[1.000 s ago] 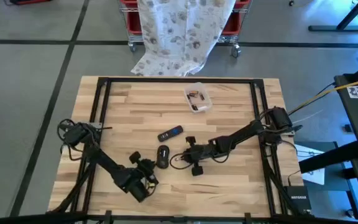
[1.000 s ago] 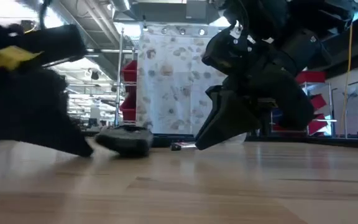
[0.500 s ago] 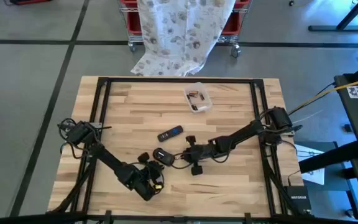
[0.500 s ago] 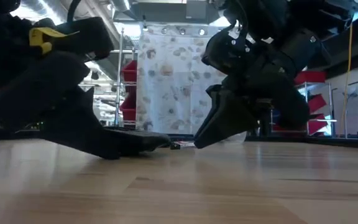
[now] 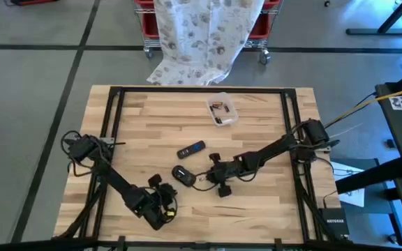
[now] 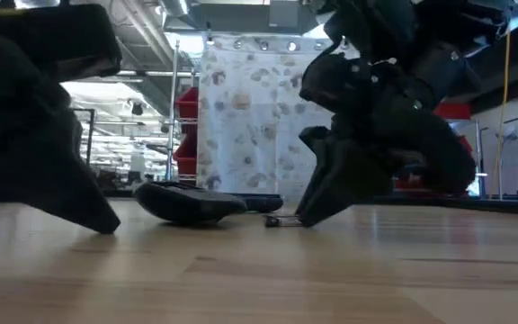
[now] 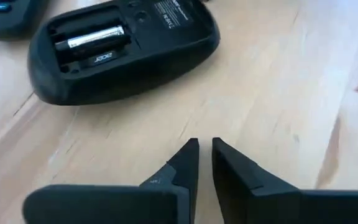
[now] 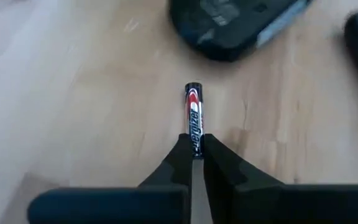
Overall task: Insert battery
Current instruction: Insert the white battery into the wireless mouse
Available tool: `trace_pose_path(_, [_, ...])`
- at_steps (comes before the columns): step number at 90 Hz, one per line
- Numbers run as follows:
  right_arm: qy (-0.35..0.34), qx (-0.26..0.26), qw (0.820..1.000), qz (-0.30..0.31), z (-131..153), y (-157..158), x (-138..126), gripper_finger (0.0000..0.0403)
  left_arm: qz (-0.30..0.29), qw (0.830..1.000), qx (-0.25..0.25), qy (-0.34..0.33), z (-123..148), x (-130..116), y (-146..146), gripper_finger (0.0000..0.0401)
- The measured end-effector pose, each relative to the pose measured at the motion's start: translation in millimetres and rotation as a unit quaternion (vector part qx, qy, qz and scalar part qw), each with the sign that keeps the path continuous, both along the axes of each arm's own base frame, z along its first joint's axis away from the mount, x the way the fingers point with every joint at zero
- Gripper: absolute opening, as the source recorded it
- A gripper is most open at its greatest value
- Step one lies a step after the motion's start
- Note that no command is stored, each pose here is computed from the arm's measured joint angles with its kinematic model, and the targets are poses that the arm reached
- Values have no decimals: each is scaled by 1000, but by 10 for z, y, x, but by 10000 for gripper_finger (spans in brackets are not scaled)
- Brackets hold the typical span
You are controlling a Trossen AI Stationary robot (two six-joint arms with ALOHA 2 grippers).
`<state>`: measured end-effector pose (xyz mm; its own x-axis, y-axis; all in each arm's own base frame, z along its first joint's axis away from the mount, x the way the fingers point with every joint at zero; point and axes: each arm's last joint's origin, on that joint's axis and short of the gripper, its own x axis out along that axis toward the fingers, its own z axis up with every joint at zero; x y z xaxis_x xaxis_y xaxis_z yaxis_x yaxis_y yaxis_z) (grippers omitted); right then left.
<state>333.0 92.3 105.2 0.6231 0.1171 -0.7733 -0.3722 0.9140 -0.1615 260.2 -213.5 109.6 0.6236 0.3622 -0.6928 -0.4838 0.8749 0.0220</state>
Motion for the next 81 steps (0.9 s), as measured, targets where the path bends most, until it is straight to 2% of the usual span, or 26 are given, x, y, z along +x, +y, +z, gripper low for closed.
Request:
trace_pose_path(14, [6, -97, 993, 72, 4, -11, -4, 10, 5, 1000, -2, -4, 1, -1, 0, 26])
trace_pose_path(27, [21, -190, 976, 108, 30, -31, 10, 58, 6, 1000, -1, -6, 2, 0, 1, 27])
trace_pose_path(42, [16, -221, 966, 130, 60, -31, 41, 119, 7, 1000, 0, -8, 5, 0, 1, 27])
trace_pose_path(57, [11, -259, 957, 131, 88, 72, 28, 138, 7, 1000, 1, -9, 7, 2, 2, 27])
trace_pose_path(66, [3, -236, 967, 96, 140, 164, 50, 140, 7, 1000, 0, -10, 8, 4, 1, 27])
trace_pose_path(81, [-32, -120, 992, -31, 284, 168, 187, 140, 4, 1000, 2, -9, 10, 5, -1, 27])
